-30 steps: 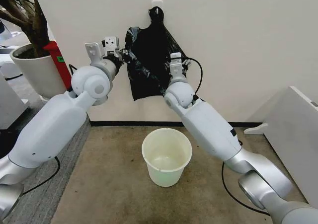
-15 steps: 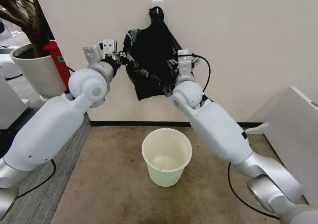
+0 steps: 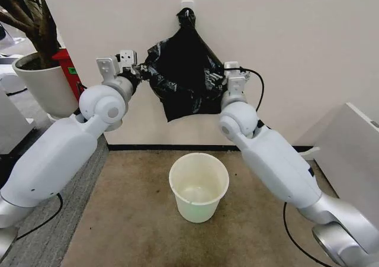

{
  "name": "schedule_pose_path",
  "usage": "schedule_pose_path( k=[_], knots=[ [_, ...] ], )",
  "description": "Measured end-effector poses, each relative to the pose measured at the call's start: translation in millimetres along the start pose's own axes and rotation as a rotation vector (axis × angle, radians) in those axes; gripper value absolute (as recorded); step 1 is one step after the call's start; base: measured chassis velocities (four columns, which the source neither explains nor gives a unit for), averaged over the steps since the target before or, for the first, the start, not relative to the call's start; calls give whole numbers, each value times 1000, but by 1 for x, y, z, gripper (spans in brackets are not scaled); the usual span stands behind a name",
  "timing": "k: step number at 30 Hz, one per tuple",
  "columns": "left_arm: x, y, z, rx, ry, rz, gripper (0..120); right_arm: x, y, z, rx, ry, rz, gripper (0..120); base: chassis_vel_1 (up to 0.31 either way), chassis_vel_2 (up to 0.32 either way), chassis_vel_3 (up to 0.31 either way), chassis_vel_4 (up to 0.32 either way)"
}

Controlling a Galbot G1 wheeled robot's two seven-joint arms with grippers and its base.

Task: Place the garbage bag over the trash bin.

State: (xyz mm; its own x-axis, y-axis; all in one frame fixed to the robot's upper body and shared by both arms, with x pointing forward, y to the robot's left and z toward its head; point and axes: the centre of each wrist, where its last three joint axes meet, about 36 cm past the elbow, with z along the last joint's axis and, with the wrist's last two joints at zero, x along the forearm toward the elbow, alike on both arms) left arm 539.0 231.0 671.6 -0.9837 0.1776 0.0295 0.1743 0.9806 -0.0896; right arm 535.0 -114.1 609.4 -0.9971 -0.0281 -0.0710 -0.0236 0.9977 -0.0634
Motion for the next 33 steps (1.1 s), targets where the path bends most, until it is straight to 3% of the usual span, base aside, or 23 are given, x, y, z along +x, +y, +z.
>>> schedule_pose_path(
  k=[5,10,19,26,33],
  knots=[
    [-3,-5,1,3,3,9,0,25,9,-9,-125,-33,-148,100,0,0,0,0],
    [-5,-8,0,5,0,14,0,40,18,-22,-143,-66,-248,100,0,0,0,0],
    [-6,-9,0,6,0,14,0,33,43,-33,5,-51,-395,100,0,0,0,0],
    [0,-2,-1,5,-6,5,0,9,41,-31,90,-6,-405,99,0,0,0,0],
    [4,4,-1,9,-11,5,0,6,47,-35,185,63,-418,90,0,0,0,0]
  ],
)
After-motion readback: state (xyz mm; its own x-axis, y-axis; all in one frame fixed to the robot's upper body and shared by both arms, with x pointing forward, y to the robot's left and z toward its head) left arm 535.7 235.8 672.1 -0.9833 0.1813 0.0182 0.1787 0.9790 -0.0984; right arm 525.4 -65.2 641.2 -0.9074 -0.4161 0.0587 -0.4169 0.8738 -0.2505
